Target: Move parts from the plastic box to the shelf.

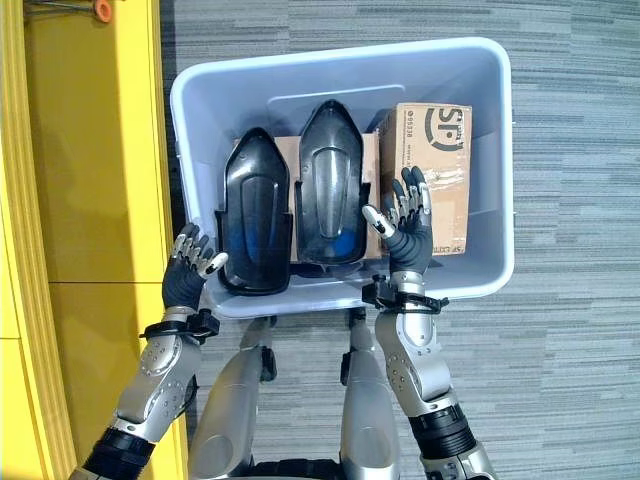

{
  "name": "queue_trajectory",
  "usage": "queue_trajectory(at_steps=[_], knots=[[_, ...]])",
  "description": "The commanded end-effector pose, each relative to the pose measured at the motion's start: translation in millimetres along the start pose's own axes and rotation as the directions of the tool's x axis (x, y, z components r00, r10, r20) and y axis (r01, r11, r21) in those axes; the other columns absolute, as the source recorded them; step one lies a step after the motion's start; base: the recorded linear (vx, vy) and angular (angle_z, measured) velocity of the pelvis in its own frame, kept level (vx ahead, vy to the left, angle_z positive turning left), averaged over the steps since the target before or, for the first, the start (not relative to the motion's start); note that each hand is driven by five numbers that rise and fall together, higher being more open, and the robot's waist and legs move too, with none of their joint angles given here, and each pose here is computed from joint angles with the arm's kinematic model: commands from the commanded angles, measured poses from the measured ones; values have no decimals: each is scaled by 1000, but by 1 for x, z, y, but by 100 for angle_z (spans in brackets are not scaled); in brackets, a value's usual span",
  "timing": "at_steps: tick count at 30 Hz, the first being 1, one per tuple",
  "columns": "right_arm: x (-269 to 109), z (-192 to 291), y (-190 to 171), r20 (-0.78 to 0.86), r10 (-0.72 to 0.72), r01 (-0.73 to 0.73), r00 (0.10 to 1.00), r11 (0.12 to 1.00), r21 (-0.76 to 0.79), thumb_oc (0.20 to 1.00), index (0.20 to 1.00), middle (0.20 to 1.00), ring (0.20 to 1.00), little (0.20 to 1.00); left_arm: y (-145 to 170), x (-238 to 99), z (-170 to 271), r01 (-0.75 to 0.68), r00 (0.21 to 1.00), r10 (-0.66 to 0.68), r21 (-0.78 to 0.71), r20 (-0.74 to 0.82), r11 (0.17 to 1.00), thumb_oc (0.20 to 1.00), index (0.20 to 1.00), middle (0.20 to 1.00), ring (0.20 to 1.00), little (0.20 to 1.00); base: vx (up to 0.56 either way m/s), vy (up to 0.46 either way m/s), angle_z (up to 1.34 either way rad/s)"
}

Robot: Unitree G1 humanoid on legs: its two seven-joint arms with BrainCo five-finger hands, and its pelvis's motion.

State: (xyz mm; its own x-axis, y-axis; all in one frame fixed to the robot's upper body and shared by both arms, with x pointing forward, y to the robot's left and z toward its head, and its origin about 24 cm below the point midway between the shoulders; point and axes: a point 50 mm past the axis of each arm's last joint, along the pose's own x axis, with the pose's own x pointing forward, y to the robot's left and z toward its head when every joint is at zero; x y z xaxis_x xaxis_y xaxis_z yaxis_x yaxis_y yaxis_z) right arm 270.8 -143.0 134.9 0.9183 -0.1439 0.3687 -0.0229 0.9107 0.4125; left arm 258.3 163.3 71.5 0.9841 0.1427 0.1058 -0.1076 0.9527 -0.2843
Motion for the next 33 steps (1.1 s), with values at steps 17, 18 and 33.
queue_trajectory(at_steps=[17,18,33], knots=[[-1,-10,-12,-7,-64,62,998,991,-121,1000,1000,1000,1000,1000,15,-7,20,-42,993,37,35,112,999,1000,1000,1000,1000,1000,0,0,0],[-1,-10,-12,-10,-68,66,998,990,-123,1000,1000,1000,1000,1000,15,-7,20,-41,993,37,36,111,999,1000,1000,1000,1000,1000,0,0,0],[2,-29,-25,-70,-140,120,988,963,-243,1000,1000,1000,1000,1000,16,-7,17,-49,993,45,34,106,998,1000,1000,1000,1000,1000,0,0,0]])
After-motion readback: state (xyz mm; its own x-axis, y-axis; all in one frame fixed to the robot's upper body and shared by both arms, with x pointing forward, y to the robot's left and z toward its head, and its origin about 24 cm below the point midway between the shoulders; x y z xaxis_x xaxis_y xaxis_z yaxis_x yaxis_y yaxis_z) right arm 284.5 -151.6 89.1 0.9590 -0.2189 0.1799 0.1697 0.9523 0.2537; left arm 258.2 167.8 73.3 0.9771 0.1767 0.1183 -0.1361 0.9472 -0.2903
